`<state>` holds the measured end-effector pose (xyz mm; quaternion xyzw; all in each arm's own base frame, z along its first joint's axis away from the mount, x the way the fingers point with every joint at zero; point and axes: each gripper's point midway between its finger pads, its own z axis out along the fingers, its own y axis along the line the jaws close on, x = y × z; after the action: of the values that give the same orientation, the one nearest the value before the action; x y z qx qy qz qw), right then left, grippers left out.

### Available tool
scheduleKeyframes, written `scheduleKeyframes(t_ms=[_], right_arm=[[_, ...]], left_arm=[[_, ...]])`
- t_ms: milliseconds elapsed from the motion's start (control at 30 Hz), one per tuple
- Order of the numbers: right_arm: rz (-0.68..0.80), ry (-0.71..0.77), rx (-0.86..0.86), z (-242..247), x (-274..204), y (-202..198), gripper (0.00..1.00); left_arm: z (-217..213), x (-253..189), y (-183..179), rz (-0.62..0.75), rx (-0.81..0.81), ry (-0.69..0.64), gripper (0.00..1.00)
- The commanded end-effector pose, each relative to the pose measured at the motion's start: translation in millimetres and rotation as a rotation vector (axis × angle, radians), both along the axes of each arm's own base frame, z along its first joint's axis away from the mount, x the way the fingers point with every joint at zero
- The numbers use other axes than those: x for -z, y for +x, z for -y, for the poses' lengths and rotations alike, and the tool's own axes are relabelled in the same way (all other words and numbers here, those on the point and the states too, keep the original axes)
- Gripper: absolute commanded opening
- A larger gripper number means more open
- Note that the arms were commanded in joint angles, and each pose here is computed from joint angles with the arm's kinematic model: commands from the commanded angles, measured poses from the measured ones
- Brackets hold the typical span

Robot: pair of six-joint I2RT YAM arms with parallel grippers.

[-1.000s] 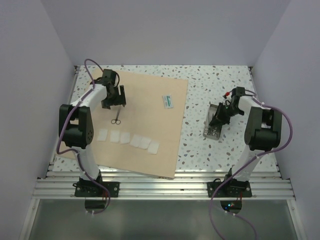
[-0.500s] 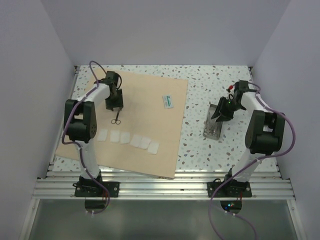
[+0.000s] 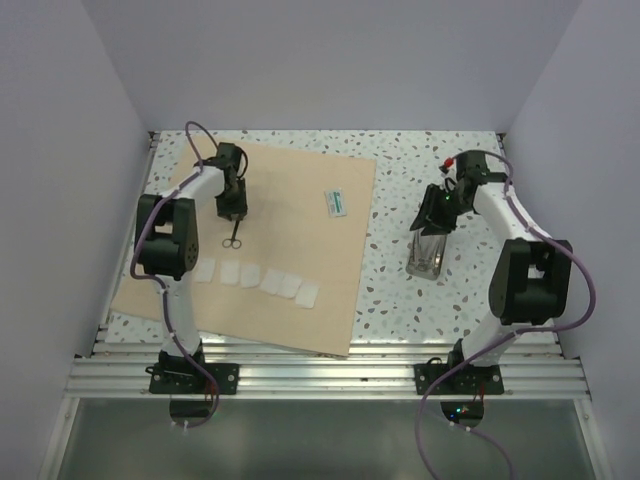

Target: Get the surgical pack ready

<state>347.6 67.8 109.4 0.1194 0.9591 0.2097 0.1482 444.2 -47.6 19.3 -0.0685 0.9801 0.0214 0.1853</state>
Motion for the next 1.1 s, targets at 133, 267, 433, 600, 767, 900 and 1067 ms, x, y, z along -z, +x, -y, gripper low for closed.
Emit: scheduleKeyframes(t_ms=[133, 267, 433, 600, 767, 900, 1067], right_arm=[[0.067, 0.044, -0.090, -68.1, -15.2, -0.7, 0.41], [0.118, 0.098, -0.131, -117.7, -23.4, 11.0, 0.41], [0.229, 0.253, -0.202, -202.8, -28.3, 28.6, 0.41], [0.314, 0.417, -0.301, -291.6, -17.5, 36.0, 0.40], [0.309, 0.538, -0.345, -354.0, -2.9, 36.7, 0.40], [0.321, 0.573, -0.388, -391.8, 4.2, 39.6, 0.48], [0.320, 0.611, -0.398, -420.9, 20.0, 40.8, 0.49]], left_arm=[[2.9, 12.6, -1.8, 0.015, 0.018, 0.028, 0.37], [8.0, 14.1, -1.4, 0.022, 0.030, 0.000, 0.22], [11.9, 4.3, 5.8, 0.033, 0.028, -0.017, 0.00], [17.1, -15.6, 6.4, 0.047, 0.022, -0.052, 0.00], [25.4, -33.5, 3.3, 0.072, 0.022, -0.105, 0.00], [28.5, -39.6, -3.0, 0.076, 0.019, -0.129, 0.00], [32.0, -43.3, -8.9, 0.078, 0.030, -0.149, 0.00]])
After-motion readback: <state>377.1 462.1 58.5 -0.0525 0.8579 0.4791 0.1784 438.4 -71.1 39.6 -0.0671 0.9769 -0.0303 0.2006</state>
